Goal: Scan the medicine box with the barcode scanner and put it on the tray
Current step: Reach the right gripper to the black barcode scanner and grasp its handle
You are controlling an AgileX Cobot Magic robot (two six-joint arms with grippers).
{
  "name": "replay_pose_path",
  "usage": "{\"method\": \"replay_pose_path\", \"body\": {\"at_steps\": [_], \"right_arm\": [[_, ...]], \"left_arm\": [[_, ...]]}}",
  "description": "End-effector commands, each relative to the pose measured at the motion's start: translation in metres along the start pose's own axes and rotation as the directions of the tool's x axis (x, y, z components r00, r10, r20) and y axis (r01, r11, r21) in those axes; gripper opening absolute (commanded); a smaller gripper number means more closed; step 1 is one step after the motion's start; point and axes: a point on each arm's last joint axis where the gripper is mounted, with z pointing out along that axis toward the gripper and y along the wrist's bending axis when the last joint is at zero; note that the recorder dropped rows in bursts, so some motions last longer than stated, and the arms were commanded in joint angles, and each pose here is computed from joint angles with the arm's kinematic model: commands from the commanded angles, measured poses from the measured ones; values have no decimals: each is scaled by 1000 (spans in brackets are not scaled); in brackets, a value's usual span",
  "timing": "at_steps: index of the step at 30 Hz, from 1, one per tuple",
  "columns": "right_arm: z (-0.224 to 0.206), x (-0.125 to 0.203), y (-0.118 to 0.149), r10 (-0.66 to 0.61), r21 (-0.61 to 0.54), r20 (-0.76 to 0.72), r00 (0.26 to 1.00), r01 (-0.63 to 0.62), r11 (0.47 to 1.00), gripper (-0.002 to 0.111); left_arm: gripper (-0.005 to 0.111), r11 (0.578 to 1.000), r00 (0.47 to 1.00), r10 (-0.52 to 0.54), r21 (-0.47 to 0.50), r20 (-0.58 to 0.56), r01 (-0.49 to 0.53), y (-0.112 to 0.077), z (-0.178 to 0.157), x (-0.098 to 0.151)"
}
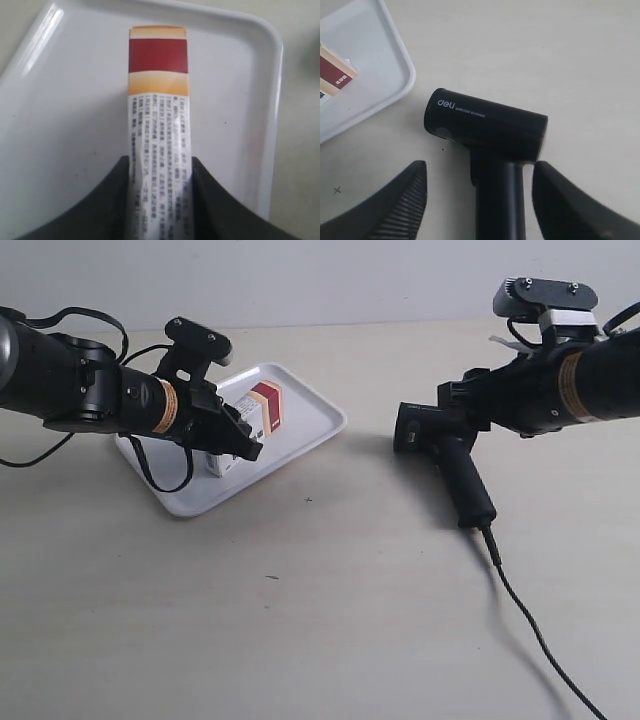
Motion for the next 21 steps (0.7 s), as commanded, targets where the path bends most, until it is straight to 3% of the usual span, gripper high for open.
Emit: {"method": "replay_pose_path", "body": {"at_steps": [1,4,12,17,19,21], "right_arm": [[0,-3,-1,-17,16,12,1000,17,1000,69],[0,-3,-1,-17,18,13,1000,17,1000,75],[-4,-2,-2,-49,18,16,999,48,999,75],[-9,-3,7,-36,-67,17,999,37,997,75],[-8,1,6,-81,-36,51,995,82,996,75],[-7,8,4,-79,98,27,997,76,992,75]], "left_arm": [[0,1000,1000,8,6,7,-8,-2,0,-2],[0,1000,1000,8,6,7,-8,-2,0,-2],[0,1000,1000,8,8,8,-8,-2,0,-2],[0,1000,1000,8,8,8,-8,-2,0,-2],[0,1000,1000,8,10,10,-8,-2,0,-2],[0,1000,1000,8,7,8,-8,-2,0,-2]]}}
